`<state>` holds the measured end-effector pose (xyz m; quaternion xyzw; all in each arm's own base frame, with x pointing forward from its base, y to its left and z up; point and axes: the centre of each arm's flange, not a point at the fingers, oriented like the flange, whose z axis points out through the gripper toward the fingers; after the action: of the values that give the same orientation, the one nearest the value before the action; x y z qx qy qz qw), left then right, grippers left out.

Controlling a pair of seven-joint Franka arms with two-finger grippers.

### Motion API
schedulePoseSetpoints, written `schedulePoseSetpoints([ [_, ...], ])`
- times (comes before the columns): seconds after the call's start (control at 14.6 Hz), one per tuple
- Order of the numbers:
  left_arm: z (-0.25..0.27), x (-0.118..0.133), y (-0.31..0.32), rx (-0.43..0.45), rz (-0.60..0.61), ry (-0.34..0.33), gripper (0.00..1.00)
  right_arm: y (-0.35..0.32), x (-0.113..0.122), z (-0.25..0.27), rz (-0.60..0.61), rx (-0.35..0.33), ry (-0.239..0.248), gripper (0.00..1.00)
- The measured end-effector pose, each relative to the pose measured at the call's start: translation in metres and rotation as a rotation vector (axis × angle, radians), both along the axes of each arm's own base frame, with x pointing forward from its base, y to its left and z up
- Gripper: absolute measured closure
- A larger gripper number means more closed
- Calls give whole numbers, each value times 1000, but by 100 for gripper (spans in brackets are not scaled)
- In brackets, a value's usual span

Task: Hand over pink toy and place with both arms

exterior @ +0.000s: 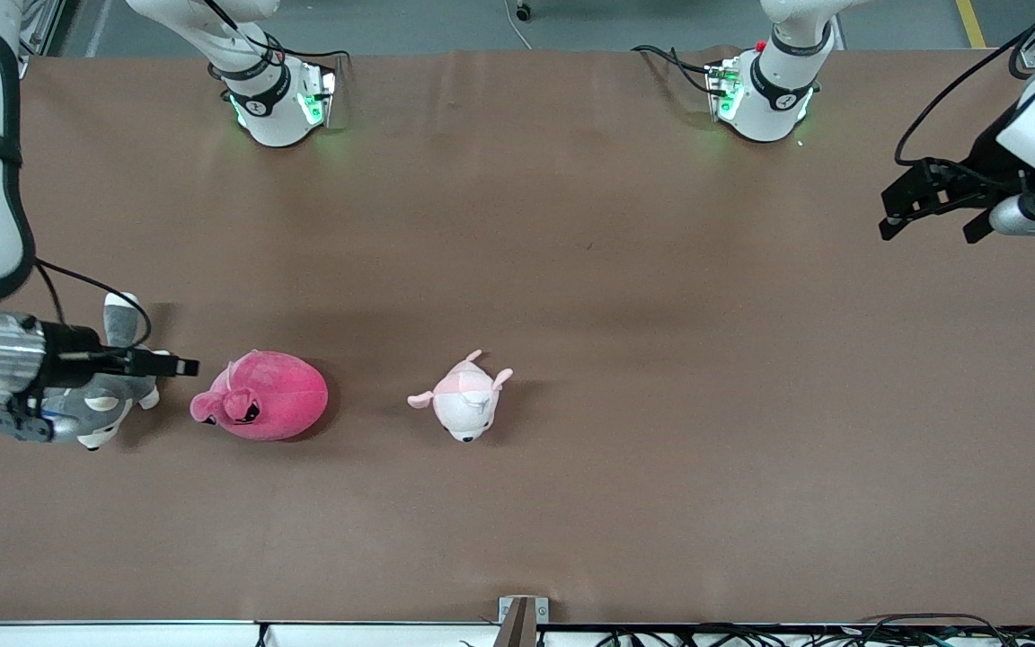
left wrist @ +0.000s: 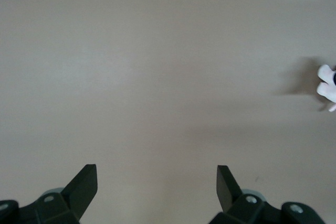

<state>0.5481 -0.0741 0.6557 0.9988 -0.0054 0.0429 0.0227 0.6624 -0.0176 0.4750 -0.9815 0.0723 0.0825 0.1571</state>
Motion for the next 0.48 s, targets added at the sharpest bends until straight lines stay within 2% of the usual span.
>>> schedulePoseSetpoints([
  [0.27, -4, 4, 15, 8, 23, 5, 0, 0, -20, 62, 68, -228, -81, 0],
  [0.34, -4, 4, 15, 12, 22, 5, 0, 0, -21, 74, 74, -259, -105, 0],
  [0.48, -4, 4, 14, 14, 22, 5, 0, -6, -20, 94, 63, -276, -144, 0],
])
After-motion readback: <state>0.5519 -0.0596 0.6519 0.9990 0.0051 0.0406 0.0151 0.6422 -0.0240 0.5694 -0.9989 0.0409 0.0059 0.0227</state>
